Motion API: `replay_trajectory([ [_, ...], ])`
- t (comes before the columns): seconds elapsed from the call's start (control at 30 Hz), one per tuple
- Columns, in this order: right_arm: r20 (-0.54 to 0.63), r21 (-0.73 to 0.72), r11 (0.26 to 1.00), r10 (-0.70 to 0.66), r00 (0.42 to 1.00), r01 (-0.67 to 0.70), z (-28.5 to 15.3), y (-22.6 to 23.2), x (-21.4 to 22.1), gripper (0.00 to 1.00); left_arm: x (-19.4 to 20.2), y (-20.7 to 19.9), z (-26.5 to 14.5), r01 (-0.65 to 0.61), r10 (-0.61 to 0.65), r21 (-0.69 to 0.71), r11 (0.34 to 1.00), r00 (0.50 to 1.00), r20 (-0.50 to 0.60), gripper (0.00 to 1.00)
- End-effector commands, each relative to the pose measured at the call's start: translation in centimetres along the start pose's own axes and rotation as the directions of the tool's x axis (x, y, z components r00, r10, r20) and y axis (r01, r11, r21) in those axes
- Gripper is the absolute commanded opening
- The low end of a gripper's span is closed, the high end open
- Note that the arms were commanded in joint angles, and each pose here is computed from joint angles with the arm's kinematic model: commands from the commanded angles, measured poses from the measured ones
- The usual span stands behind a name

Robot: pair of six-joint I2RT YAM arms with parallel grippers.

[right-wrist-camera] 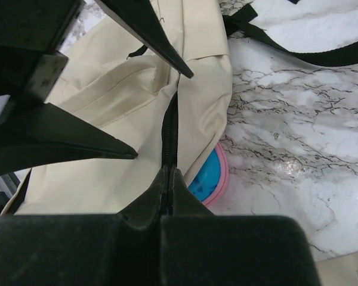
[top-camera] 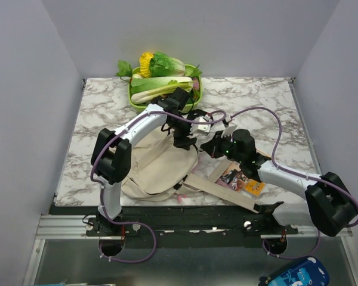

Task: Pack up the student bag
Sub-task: Unzip the student bag at the center of the board.

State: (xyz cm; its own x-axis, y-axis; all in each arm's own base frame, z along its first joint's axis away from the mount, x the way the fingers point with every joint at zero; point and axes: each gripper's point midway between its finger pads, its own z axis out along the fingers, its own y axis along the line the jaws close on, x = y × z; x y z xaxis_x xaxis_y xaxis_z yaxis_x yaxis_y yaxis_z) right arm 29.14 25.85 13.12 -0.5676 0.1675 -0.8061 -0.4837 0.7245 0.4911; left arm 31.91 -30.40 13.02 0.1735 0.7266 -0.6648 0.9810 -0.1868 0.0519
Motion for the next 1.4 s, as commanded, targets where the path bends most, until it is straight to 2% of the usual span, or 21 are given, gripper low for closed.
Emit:
replay_trajectory([
  [0.0, 0.010, -0.026, 1.000, 0.011, 1.000, -0.011, -0.7, 0.6, -0.3, 0.01, -0.6, -0.3, 0.8, -0.123, 0.120, 0.061, 0.991, 0.992, 0.049, 0.85],
  [0.13, 0.022, -0.031, 1.000, 0.006, 1.000, -0.005, -1.1, 0.9, -0.8, 0.01, -0.3, -0.4, 1.0, -0.147, 0.145, 0.093, 0.985, 0.989, 0.036, 0.85],
  [0.23, 0.032, -0.038, 0.999, 0.002, 0.999, -0.001, -1.3, 1.2, -1.1, 0.01, -0.2, -0.3, 1.3, -0.145, 0.143, 0.126, 0.981, 0.989, 0.029, 0.80],
  [0.33, 0.033, -0.038, 0.999, 0.003, 0.999, -0.002, -1.5, 1.2, -1.1, 0.01, -0.5, -0.2, 1.3, -0.144, 0.140, 0.142, 0.979, 0.989, 0.039, 0.60],
  [0.37, 0.032, -0.038, 0.999, 0.004, 0.999, -0.002, -1.5, 1.2, -1.0, 0.01, -0.6, -0.1, 1.4, -0.146, 0.141, 0.145, 0.979, 0.989, 0.043, 0.47],
  [0.47, 0.032, -0.036, 0.999, 0.004, 0.999, -0.002, -1.5, 1.1, -1.0, 0.01, -0.5, -0.6, 1.5, -0.145, 0.139, 0.170, 0.975, 0.989, 0.047, 0.27],
  [0.63, 0.048, -0.036, 0.999, 0.002, 0.999, 0.000, -1.6, 1.2, -1.4, 0.01, 0.2, -1.5, 1.6, -0.128, 0.125, 0.212, 0.969, 0.992, 0.028, 0.20],
  [0.7, 0.053, -0.039, 0.999, 0.000, 0.999, 0.002, -1.7, 1.3, -1.6, 0.01, 0.4, -1.5, 1.5, -0.123, 0.120, 0.210, 0.970, 0.992, 0.025, 0.10],
  [0.73, 0.055, -0.039, 0.999, 0.000, 0.999, 0.002, -1.8, 1.4, -1.6, 0.01, 0.3, -1.3, 1.6, -0.122, 0.119, 0.199, 0.972, 0.993, 0.026, 0.01],
  [0.87, 0.060, -0.039, 0.999, -0.002, 0.998, 0.004, -2.0, 1.4, -1.8, 0.01, -0.5, 0.9, 0.7, -0.081, 0.076, 0.106, 0.991, 0.996, 0.051, 0.00],
  [0.93, 0.056, -0.035, 0.999, -0.003, 0.998, 0.004, -2.1, 1.3, -1.6, 0.01, -1.2, 3.2, 0.1, -0.060, 0.058, 0.017, 0.998, 0.996, 0.073, 0.00],
  [1.0, 0.055, -0.035, 0.999, 0.002, 0.998, 0.000, -2.1, 1.3, -1.6, 0.01, -1.6, 4.4, -0.8, 0.000, 0.003, -0.036, 0.999, 0.996, 0.093, 0.00],
  [1.17, 0.054, -0.050, 0.999, 0.007, 0.999, -0.004, -2.1, 1.6, -1.5, 0.01, -2.5, 8.9, -3.4, 0.084, -0.043, -0.241, 0.967, 0.984, 0.172, 0.00],
  [1.2, 0.056, -0.053, 0.999, 0.008, 0.998, -0.005, -2.2, 1.6, -1.5, 0.01, -2.2, 9.1, -3.2, 0.129, -0.085, -0.256, 0.958, 0.980, 0.177, 0.00],
  [1.37, 0.063, -0.071, 0.997, 0.008, 0.998, -0.004, -2.6, 2.1, -1.7, 0.01, -1.5, 11.5, -4.2, 0.178, -0.125, -0.368, 0.913, 0.979, 0.163, 0.00],
])
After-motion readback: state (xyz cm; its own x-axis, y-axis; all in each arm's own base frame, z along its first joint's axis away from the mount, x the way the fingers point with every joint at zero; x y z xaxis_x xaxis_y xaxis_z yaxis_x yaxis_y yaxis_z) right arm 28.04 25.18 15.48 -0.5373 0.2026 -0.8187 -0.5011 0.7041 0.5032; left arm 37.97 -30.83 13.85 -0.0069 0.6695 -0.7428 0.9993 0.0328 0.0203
